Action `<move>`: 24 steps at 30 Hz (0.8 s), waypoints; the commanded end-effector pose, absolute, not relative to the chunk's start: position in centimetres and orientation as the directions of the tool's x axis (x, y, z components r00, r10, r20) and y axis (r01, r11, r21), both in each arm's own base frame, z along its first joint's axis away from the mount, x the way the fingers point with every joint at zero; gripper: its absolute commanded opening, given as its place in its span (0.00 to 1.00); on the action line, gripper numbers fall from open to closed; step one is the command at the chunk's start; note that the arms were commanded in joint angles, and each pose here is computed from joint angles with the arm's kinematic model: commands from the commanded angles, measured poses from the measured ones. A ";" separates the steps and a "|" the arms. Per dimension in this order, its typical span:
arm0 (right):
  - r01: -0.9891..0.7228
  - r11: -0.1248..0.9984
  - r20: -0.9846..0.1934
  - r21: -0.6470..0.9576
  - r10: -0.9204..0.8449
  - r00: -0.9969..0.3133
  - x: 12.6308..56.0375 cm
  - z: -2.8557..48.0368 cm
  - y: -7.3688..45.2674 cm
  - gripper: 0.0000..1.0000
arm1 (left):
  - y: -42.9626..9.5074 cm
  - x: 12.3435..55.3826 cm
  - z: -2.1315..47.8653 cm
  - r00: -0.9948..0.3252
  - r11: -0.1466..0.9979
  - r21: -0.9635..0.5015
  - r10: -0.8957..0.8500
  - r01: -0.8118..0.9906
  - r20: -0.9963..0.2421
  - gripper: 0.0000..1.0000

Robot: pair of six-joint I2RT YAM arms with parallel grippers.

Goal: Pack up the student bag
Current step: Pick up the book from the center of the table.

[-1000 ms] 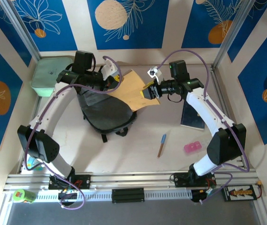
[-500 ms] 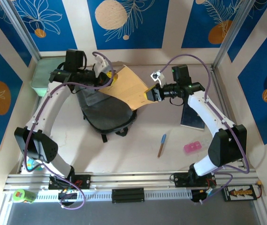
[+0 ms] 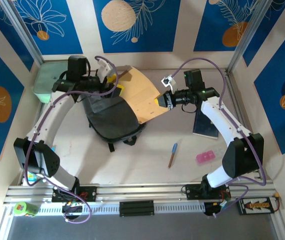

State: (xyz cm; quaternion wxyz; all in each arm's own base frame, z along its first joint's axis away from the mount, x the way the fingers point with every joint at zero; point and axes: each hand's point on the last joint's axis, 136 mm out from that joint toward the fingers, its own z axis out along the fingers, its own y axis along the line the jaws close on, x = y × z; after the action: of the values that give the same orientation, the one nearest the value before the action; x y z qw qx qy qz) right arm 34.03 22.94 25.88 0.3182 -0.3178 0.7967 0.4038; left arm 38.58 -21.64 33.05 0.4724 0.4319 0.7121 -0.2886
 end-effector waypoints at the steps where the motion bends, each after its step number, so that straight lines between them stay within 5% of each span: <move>1: -0.733 0.461 -0.758 0.501 -0.176 -0.628 32.7 28.1 22.1 0.00 | -17.2 42.8 34.1 -0.208 0.743 0.081 0.287 0.664 -0.935 0.87; 6: -0.612 0.554 -0.672 0.565 -0.122 -0.731 32.1 26.9 20.6 0.00 | -14.2 43.5 32.0 -0.311 0.860 0.066 0.253 0.506 -0.916 0.99; 12: -0.438 0.699 -0.551 0.565 -0.075 -0.831 32.0 24.4 18.4 0.00 | -15.2 41.0 27.6 -0.502 0.855 -0.117 0.181 0.505 -0.846 0.99; 18: -0.318 0.798 -0.462 0.511 -0.057 -0.885 31.2 22.1 16.3 0.00 | -19.1 35.8 21.3 -0.626 0.774 -0.219 0.275 0.595 -0.730 0.94; 24: -0.297 0.822 -0.413 0.486 -0.083 -0.907 30.0 21.5 15.6 0.00 | -24.0 30.1 16.6 -0.580 0.622 -0.191 0.513 0.759 -0.633 0.89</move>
State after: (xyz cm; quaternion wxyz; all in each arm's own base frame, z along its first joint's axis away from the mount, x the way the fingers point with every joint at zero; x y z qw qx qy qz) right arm 31.03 16.21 20.85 0.1967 -0.1021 0.9303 0.2924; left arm 32.65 -22.62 18.04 0.3075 0.3195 0.8686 -0.2213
